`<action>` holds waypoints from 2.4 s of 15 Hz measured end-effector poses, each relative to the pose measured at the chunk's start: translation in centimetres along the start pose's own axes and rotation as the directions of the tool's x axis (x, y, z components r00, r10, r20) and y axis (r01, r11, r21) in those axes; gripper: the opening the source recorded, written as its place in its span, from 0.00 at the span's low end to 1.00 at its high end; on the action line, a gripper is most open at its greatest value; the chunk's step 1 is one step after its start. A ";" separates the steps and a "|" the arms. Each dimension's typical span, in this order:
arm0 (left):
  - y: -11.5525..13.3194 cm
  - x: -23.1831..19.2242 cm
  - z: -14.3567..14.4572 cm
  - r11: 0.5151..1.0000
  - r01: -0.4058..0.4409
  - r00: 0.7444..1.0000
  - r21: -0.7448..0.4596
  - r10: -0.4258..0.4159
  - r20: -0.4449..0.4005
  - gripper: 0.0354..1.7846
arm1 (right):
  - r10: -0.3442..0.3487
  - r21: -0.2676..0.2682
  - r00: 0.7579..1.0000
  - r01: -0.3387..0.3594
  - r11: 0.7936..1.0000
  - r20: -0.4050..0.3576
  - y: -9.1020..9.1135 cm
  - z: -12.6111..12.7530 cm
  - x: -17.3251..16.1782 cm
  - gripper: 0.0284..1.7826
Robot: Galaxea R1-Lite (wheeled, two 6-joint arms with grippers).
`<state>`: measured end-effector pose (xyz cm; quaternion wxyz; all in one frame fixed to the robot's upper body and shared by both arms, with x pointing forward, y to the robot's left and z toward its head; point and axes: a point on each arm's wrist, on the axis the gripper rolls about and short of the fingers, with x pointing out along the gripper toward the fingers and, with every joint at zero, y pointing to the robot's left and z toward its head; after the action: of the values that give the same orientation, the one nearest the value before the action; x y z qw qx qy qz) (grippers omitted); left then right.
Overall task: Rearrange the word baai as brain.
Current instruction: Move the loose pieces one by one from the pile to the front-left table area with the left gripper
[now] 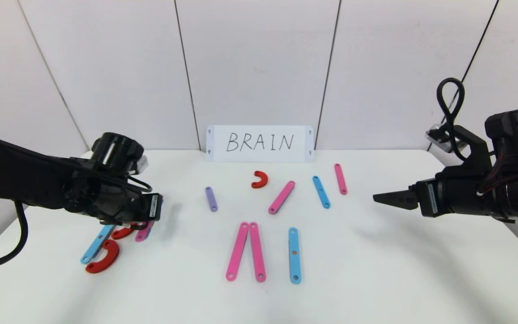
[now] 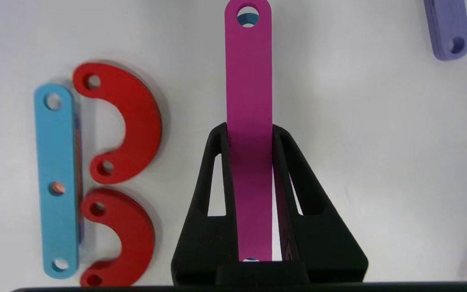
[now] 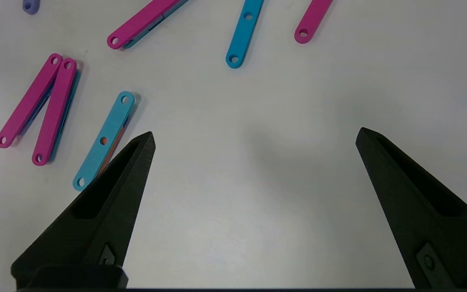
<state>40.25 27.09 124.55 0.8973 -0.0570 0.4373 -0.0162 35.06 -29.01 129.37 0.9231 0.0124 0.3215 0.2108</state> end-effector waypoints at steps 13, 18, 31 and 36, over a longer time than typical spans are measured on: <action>-0.9 0.6 -3.4 0.999 -0.023 0.995 0.023 0.025 -0.101 0.15 | 0.002 0.000 1.000 -0.002 1.000 -0.018 0.1 -0.2 0.5 0.97; -1.3 0.6 -4.0 0.999 -0.013 0.993 0.041 0.018 -0.120 0.20 | 0.003 0.000 1.000 -0.003 1.000 -0.018 0.1 -0.2 0.5 0.97; -2.1 -0.3 -2.0 0.999 0.018 0.999 0.039 -0.016 -0.037 0.98 | 0.004 0.000 1.000 -0.004 1.000 -0.020 0.1 -0.3 0.6 0.97; -3.9 -1.8 3.2 0.995 0.071 0.987 0.077 -0.081 0.141 0.98 | 0.003 0.000 1.000 -0.003 1.000 -0.014 0.1 -0.2 0.4 0.97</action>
<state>41.72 23.64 128.34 0.9267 -0.0426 0.3682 -0.0620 35.15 -28.76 129.02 0.9205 0.0113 0.3278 0.2125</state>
